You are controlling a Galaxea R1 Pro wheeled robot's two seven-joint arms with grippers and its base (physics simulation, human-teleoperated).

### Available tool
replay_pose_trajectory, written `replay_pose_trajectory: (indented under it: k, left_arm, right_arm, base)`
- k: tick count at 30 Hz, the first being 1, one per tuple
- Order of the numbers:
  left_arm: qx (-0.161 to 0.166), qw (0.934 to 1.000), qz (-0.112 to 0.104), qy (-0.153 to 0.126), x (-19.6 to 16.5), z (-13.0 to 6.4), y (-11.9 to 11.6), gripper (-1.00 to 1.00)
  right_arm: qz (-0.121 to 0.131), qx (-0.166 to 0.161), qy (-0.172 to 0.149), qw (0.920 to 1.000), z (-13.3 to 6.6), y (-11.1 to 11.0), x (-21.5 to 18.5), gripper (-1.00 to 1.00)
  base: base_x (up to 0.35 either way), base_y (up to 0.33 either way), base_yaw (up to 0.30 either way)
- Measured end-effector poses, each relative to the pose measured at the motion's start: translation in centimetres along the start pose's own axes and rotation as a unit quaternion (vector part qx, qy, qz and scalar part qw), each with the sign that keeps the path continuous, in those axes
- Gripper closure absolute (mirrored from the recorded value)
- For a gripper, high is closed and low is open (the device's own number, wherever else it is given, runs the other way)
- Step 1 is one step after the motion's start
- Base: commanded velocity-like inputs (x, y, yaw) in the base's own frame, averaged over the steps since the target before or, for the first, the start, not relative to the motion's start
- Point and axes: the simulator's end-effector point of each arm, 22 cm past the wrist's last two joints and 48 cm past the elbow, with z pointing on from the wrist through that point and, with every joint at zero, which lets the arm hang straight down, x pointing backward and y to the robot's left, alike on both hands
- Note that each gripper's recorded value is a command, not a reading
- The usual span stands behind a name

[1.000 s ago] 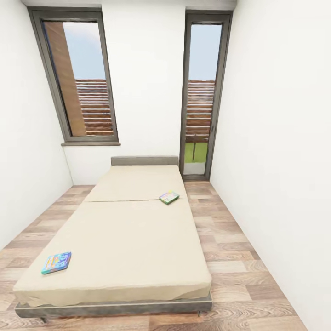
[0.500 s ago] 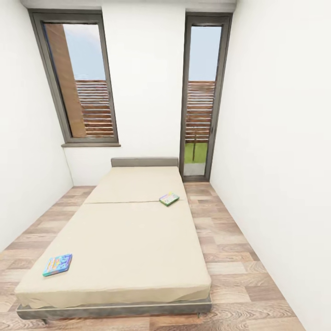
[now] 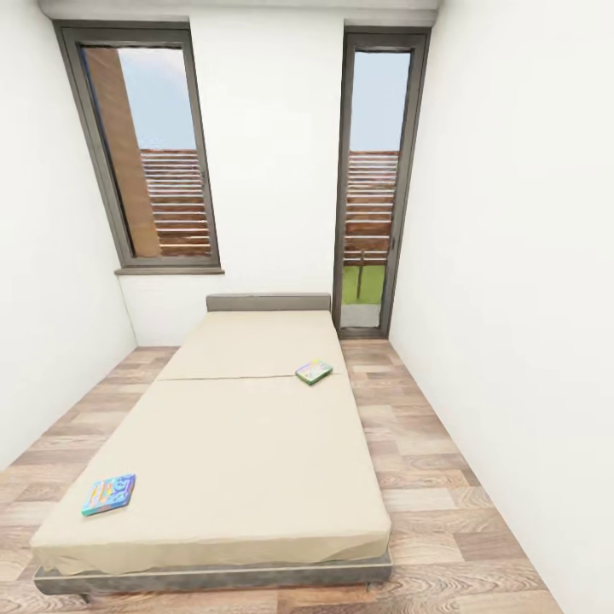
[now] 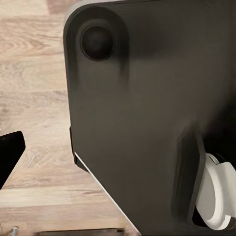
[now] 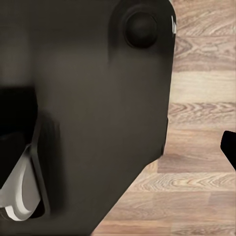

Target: Put all the toys in the child's room - the three board games (two on the bed and one on the table), the two jigsaw puzzles on the table, and the tennis ball on the table - inside the toy box on the table in the child's room.

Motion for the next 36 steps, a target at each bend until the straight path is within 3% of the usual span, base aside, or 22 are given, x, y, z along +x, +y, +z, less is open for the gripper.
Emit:
replay_pose_trajectory:
  k: [16, 26, 29, 36]
  left_arm:
    - [0.000, 1.0000, -0.001, 0.000, 0.3, -2.1, 0.0, -1.00]
    - [-0.005, 0.9997, 0.000, -0.024, -1.8, -3.3, 0.3, -1.00]
    - [-0.019, 0.9992, -0.001, -0.034, -2.7, -3.7, 1.1, -1.00]
    - [-0.092, 0.9931, -0.010, -0.072, -6.3, -5.3, 4.4, -1.00]
  right_arm:
    - [0.005, -0.001, 0.000, 1.0000, -2.1, 0.3, 0.4, -1.00]
    - [0.005, 0.001, 0.000, 1.0000, -3.2, 0.0, 0.6, -1.00]
    - [0.005, 0.000, 0.000, 1.0000, -3.6, 0.1, 0.7, -1.00]
    - [0.007, -0.002, -0.004, 1.0000, -4.4, 0.4, 0.8, -1.00]
  base:
    - [0.000, 0.000, 0.000]
    - [0.000, 0.000, 0.000]
    - [0.000, 0.000, 0.000]
    - [0.000, 0.000, 0.000]
